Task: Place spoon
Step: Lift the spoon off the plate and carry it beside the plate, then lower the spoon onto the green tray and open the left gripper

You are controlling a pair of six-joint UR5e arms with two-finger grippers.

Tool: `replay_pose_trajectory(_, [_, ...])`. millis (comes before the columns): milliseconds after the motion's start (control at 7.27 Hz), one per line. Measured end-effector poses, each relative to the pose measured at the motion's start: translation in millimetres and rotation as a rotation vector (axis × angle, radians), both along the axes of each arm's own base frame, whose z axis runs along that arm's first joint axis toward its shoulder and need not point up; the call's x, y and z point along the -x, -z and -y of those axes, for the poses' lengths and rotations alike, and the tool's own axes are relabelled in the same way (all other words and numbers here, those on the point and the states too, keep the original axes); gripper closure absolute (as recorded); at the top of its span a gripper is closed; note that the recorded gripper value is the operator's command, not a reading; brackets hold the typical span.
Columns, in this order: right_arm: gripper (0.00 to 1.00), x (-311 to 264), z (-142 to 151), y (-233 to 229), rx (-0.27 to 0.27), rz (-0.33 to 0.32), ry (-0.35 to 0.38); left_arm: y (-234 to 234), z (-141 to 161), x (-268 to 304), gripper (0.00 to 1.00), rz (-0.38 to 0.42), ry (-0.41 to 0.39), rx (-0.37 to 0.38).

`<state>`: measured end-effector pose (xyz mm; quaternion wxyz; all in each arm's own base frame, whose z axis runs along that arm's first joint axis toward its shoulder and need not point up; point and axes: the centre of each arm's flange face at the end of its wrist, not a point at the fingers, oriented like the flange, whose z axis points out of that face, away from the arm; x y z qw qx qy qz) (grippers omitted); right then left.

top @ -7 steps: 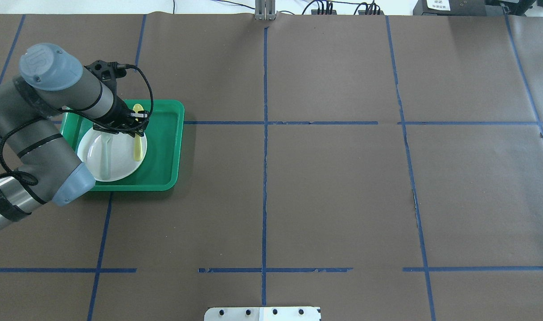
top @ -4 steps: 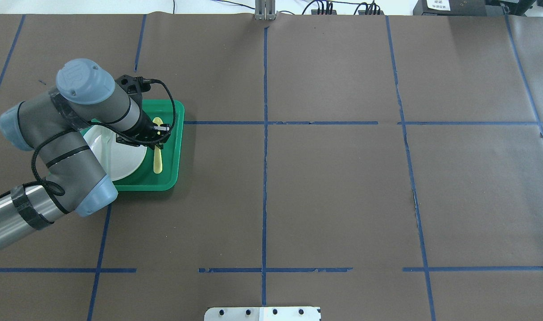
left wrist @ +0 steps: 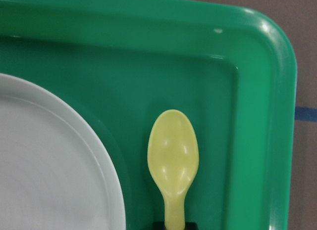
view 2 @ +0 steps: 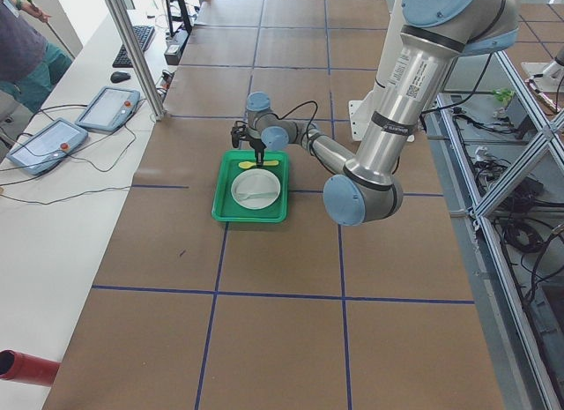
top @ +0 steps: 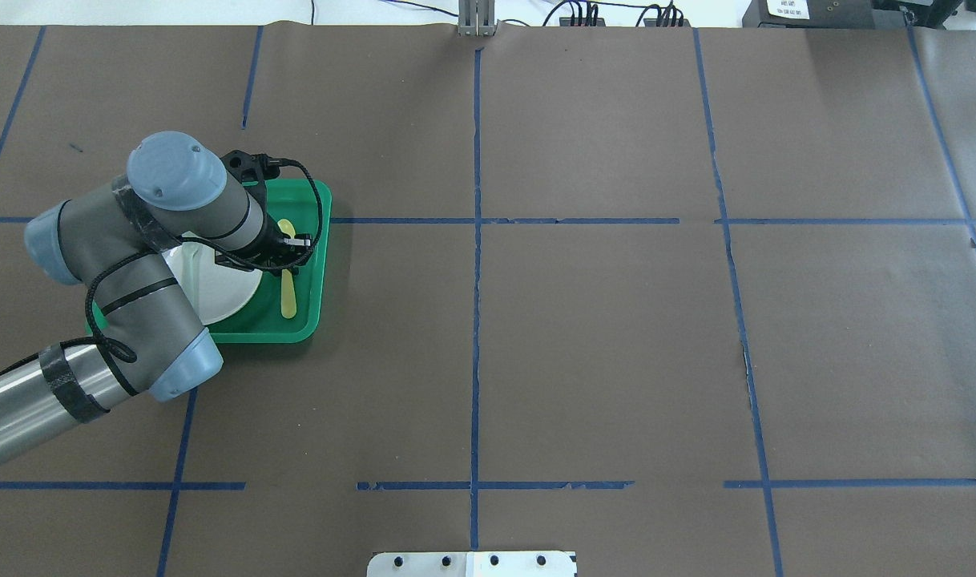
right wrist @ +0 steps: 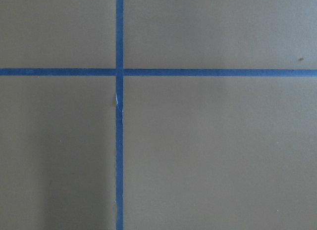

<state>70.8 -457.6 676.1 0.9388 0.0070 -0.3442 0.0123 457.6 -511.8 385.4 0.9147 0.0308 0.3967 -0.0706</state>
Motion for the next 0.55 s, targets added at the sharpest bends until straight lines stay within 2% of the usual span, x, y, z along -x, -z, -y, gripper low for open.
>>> replay_pose_trajectory(275, [0.0, 0.0, -0.1, -0.1, 0.0, 0.0, 0.0, 10.8, -0.7, 4.8, 0.01, -0.003, 0.02, -0.035])
replay_pose_trajectory(550, [0.0, 0.0, -0.1, -0.1, 0.0, 0.0, 0.0, 45.0, -0.8, 31.5, 0.01, -0.048, 0.045, -0.08])
